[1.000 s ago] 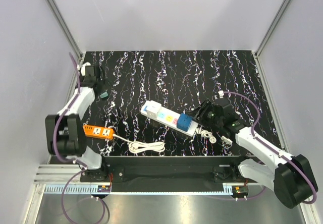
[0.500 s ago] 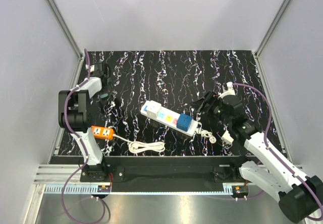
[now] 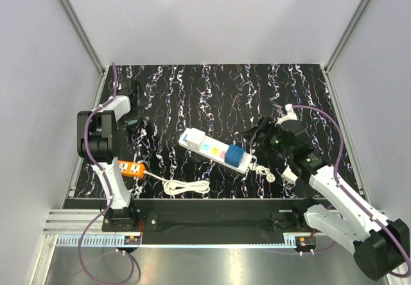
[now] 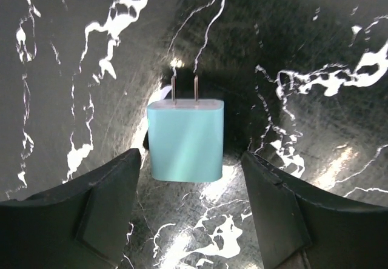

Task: Insert the plug

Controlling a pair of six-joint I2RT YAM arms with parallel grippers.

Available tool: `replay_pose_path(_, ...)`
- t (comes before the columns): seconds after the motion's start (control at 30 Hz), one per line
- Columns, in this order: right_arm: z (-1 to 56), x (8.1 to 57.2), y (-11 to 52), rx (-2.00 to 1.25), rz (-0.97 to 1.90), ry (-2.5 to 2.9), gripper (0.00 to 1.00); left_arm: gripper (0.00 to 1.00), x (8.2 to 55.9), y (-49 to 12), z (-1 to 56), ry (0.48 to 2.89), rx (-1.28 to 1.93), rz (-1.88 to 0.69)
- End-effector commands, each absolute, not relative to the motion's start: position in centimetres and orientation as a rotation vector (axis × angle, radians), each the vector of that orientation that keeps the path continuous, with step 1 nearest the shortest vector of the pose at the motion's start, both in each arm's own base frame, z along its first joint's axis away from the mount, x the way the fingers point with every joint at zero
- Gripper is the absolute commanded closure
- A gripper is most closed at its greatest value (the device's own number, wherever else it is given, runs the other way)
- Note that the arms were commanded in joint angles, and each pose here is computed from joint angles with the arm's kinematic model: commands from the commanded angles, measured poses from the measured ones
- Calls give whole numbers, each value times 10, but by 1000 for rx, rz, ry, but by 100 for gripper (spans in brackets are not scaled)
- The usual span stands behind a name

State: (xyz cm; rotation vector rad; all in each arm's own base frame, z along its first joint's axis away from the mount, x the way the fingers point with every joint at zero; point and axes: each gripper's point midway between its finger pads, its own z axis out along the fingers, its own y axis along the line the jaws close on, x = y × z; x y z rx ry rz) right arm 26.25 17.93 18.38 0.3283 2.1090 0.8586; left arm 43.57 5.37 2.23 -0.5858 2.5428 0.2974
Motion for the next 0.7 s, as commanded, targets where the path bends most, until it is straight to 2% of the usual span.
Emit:
replay_pose_path(0.0,211,268,178,293,860,2021,16,28,444,55,23,2565,-531,243)
replay_pose_path(0.1,214,266,175,290,860,2002,16,31,451,46,20,2572,-467,163)
replay_pose_path(0.13,213,265,174,289,855,2001,16,36,453,44,20,2578,-457,148)
replay_pose_path(0.23,214,262,172,287,848,1996,16,60,449,40,15,2599,-450,124)
replay_pose_path(0.27,214,262,171,290,844,1996,15,77,447,39,20,2591,-452,116)
replay_pose_path(0.4,215,260,172,280,851,1998,15,99,441,30,47,2547,-425,70)
replay_pose_path(0.53,225,260,181,226,886,2005,15,100,429,8,93,2489,-285,20)
replay_pose_path(0.67,245,258,196,140,950,2024,15,100,405,-74,168,2338,56,-86)
